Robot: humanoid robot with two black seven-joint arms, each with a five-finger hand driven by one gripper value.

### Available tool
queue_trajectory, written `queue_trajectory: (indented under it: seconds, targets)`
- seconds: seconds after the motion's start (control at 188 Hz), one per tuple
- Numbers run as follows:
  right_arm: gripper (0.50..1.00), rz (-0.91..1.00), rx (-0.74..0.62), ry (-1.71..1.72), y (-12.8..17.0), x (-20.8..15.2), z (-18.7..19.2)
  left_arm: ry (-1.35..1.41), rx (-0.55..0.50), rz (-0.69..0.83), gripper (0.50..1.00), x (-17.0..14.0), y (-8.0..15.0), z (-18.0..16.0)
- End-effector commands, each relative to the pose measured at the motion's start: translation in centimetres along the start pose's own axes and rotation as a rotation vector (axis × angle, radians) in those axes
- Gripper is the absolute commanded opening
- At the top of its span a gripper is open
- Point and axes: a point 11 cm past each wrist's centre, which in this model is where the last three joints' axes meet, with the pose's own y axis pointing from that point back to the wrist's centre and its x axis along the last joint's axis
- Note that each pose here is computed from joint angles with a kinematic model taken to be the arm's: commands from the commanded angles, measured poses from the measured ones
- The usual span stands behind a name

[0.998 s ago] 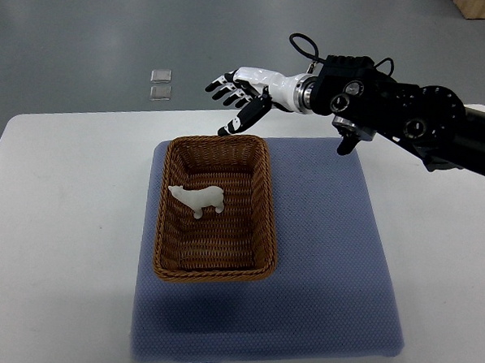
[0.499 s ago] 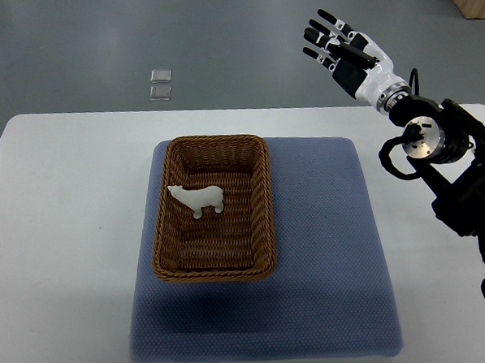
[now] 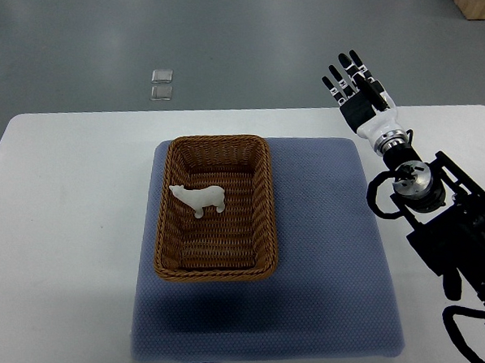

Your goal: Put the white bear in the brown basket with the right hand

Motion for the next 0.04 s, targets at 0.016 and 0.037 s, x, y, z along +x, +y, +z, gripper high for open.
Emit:
queue_trajectory:
  seconds: [0.016, 0.037]
  targets:
    - [0.924, 0.005, -0.006, -0.003, 0.1, 0.14, 0.4, -0.001, 0.0, 0.0, 1.0, -0.01, 0.0, 0.0]
    - [0.924, 0.006, -0.007, -0.004, 0.1, 0.15, 0.47, -0.001, -0.001, 0.0, 1.0, -0.02, 0.01, 0.09]
